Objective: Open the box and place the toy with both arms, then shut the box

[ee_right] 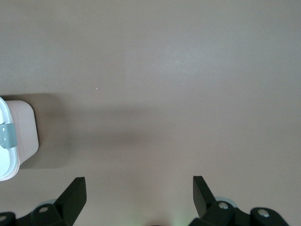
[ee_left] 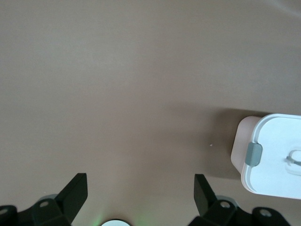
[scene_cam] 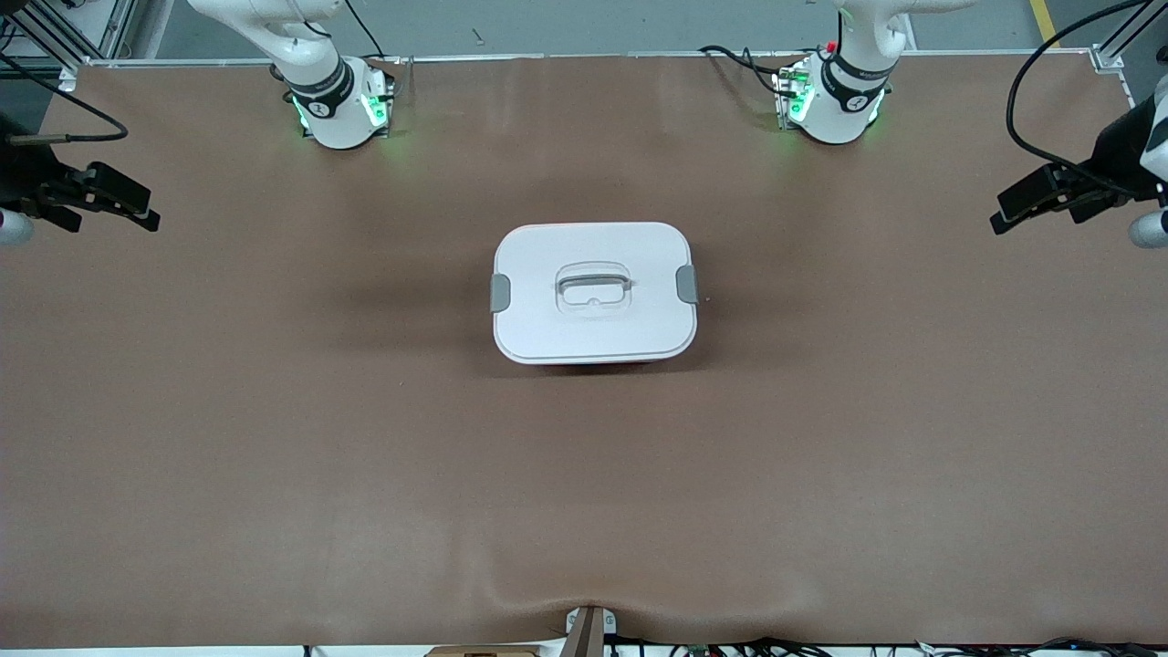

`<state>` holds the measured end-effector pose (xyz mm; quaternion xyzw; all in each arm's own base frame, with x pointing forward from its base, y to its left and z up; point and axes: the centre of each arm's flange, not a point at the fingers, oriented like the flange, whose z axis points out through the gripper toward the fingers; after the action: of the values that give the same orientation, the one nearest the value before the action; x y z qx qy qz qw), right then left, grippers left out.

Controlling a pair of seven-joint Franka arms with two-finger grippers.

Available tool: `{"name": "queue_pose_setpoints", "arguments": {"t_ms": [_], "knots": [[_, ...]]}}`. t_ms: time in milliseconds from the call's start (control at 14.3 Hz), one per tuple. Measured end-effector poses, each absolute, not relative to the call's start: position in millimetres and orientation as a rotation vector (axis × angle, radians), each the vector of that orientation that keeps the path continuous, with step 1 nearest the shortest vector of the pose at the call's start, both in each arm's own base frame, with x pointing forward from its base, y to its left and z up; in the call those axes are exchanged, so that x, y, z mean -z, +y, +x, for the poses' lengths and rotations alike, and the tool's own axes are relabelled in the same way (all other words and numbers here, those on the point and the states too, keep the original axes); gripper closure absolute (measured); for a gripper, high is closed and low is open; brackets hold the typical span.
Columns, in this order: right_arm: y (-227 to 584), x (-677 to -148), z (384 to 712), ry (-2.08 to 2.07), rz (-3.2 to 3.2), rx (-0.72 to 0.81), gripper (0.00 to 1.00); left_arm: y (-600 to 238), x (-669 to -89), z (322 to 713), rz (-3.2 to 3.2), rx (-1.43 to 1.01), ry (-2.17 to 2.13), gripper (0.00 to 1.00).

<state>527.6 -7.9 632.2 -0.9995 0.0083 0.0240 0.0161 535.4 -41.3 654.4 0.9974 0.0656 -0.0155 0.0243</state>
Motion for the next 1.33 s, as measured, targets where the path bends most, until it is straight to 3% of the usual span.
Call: {"name": "queue_pose_setpoints", "arguments": {"t_ms": [1327], "knots": [[-9.6, -632.2, 527.6, 0.031, -3.108, -0.075, 0.00, -37.1, -650.9, 535.1, 3.092, 0.025, 0.045, 0.00]]}}
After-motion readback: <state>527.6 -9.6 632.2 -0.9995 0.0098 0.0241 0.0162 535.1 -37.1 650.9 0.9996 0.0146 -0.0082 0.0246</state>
